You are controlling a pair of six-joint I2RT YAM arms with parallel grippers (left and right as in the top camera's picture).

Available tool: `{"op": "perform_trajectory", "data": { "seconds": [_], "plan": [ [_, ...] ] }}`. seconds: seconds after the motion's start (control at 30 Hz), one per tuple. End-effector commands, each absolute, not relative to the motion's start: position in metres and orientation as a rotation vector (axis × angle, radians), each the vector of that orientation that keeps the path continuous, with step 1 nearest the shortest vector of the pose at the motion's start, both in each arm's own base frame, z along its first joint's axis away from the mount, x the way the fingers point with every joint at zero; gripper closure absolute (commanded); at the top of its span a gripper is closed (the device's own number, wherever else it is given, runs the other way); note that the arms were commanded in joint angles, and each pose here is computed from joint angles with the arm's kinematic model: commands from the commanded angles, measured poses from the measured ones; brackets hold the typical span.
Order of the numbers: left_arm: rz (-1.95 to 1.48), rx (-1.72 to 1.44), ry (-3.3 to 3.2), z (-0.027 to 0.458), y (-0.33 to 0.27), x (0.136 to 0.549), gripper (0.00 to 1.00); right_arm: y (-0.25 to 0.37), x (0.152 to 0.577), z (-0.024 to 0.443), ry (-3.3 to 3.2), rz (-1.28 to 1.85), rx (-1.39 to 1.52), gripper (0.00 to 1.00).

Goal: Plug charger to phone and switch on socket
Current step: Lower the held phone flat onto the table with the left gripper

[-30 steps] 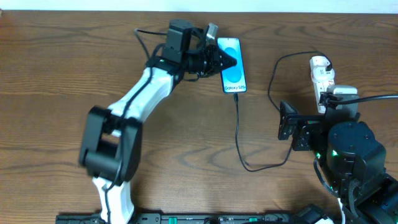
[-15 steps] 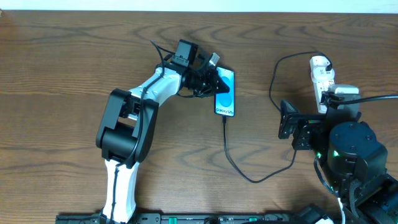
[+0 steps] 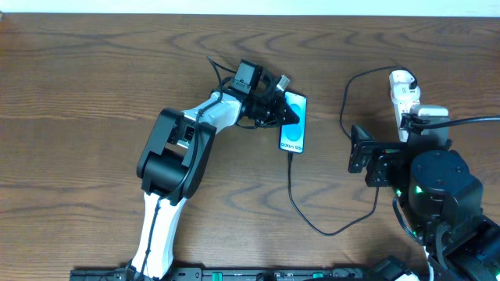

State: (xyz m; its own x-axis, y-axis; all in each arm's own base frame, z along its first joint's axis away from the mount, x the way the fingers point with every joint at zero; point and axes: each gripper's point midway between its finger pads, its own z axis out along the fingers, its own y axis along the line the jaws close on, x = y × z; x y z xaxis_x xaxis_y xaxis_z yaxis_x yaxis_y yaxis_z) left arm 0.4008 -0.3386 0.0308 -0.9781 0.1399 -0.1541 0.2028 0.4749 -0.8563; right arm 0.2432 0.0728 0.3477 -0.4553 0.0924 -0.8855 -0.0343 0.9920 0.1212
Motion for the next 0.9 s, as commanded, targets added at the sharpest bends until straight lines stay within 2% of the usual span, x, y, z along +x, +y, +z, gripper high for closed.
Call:
{"op": "perform_trajectory", "data": {
  "seconds": [0.0, 0.53, 0.63, 0.83, 0.87],
  "plan": [
    [-1.545, 0.288, 2.613, 0.047, -0.342, 0.412, 0.93, 0.070, 0.246, 0.349, 2.037, 0.129, 0.063, 0.01],
    [-1.473, 0.238, 2.675, 0.037, -0.358, 0.403, 0.91, 0.075, 0.254, 0.338, 2.077, 0.103, 0.050, 0.01],
    [-1.474, 0.238, 2.675, 0.037, -0.358, 0.403, 0.83, 0.075, 0.253, 0.338, 2.080, 0.101, 0.049, 0.01],
    [-1.472, 0.232, 2.686, 0.036, -0.358, 0.401, 0.83, 0.075, 0.253, 0.338, 2.081, 0.101, 0.049, 0.01],
    [-1.472, 0.231, 2.688, 0.036, -0.358, 0.401, 0.79, 0.075, 0.253, 0.337, 2.081, 0.100, 0.049, 0.01]
  ]
}}
